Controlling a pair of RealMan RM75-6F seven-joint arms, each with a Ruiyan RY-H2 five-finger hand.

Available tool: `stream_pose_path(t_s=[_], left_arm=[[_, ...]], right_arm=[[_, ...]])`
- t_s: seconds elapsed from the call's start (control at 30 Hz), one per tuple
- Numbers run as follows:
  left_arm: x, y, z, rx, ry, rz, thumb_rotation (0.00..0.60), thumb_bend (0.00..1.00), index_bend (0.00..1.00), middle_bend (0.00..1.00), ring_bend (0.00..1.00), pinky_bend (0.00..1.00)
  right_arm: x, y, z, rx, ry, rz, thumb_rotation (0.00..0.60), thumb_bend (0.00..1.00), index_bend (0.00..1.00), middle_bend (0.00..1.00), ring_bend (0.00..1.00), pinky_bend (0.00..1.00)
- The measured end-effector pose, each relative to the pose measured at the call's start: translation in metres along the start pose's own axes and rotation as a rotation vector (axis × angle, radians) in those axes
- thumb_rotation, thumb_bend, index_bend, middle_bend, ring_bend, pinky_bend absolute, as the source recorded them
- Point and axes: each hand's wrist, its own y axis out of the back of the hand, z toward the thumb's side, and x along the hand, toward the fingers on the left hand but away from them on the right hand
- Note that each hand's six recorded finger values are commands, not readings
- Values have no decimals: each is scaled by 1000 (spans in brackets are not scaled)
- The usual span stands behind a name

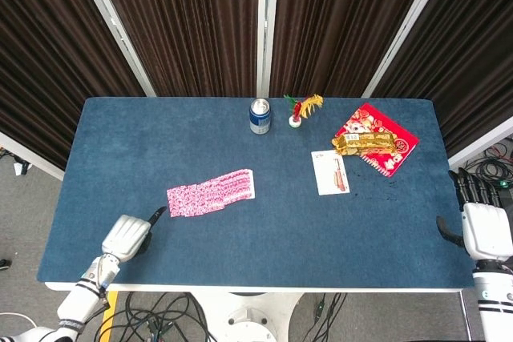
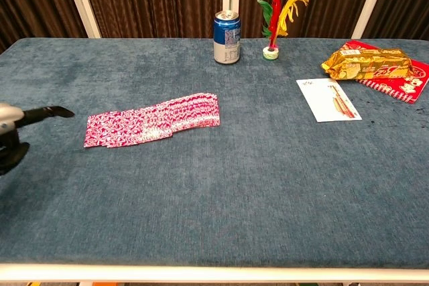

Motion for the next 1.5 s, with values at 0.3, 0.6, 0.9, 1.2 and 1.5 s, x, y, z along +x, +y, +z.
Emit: stream_pose_path(t_s=[0.3, 0.6, 0.9, 1.2, 1.5], left_arm=[[28, -5, 11, 41, 1, -45, 600, 705, 49, 953, 946, 914], [52, -5, 7, 67, 50, -100, 600, 705, 49, 953, 945, 910], [72, -2, 3, 85, 71, -108, 600, 705, 49, 953, 945, 908], [78, -10, 7, 95, 58, -139, 600, 705, 50, 953, 945, 907], [76, -14, 4, 114, 73, -174, 600, 705, 51, 950, 942, 906]], right_arm=[[0, 1, -4, 0, -10, 0, 600, 268, 0, 0, 0, 0], [-2, 0, -12, 1, -31, 3, 600, 269, 0, 0, 0, 0], [-4, 0, -14, 0, -37, 3, 600, 270, 0, 0, 0, 0], [-6, -2, -13, 1, -35, 8, 600, 270, 0, 0, 0, 0], [-6, -1, -14, 1, -35, 8, 600, 270, 0, 0, 0, 0]])
